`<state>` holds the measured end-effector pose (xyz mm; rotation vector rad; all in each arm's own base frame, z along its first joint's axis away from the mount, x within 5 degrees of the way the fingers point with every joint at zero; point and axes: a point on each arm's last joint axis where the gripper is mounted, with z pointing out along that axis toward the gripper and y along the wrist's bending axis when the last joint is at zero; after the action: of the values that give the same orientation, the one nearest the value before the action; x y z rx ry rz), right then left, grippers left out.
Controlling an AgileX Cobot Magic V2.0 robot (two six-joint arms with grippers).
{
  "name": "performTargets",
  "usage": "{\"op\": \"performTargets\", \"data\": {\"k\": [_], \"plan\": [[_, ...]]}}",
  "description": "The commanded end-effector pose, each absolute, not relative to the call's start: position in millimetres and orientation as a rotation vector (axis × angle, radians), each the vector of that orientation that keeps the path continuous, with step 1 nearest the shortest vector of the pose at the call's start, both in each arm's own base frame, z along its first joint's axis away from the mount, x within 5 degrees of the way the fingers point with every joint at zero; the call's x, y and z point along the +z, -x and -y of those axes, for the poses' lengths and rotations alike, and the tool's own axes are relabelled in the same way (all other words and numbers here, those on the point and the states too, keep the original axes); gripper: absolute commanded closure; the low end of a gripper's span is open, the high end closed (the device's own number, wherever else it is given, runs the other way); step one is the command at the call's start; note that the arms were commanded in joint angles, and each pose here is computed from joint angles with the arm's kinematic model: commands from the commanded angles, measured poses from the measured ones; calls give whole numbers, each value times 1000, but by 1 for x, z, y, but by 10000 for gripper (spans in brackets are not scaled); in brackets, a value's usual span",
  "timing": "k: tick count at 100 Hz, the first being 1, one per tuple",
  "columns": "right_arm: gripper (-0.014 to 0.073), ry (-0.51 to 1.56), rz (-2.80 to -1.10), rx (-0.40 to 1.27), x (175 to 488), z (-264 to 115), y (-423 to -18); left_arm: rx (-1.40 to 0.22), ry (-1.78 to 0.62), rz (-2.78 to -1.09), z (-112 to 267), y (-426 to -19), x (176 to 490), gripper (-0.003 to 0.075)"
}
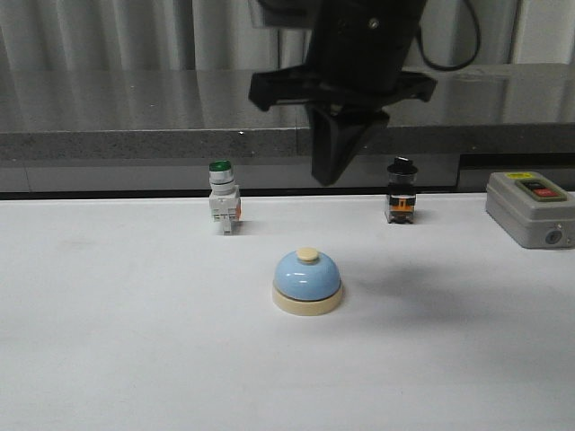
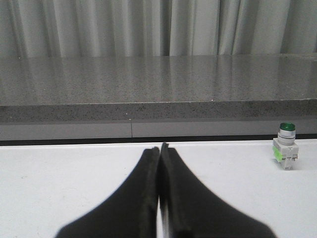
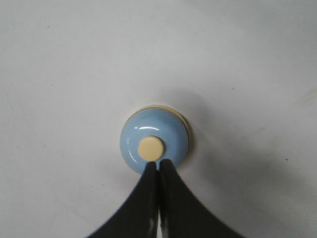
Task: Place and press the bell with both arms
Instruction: 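Raise the right gripper away from the bell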
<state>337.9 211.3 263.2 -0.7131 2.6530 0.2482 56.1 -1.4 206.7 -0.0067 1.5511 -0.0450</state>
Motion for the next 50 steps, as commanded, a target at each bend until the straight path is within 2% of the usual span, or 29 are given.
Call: {"op": "performTargets", "data": {"k": [1,19,50], "plan": [[664,645,-2561,268,302,-191,-334,-52,12,-1484,1,-55,201,741],[664,465,-2584,234,314,-139,-330,-52,12,-1484,1,-55,201,741],[664,181,-2621,157,314,-57,-310,-52,12,-1484,1,-55,201,741]]}}
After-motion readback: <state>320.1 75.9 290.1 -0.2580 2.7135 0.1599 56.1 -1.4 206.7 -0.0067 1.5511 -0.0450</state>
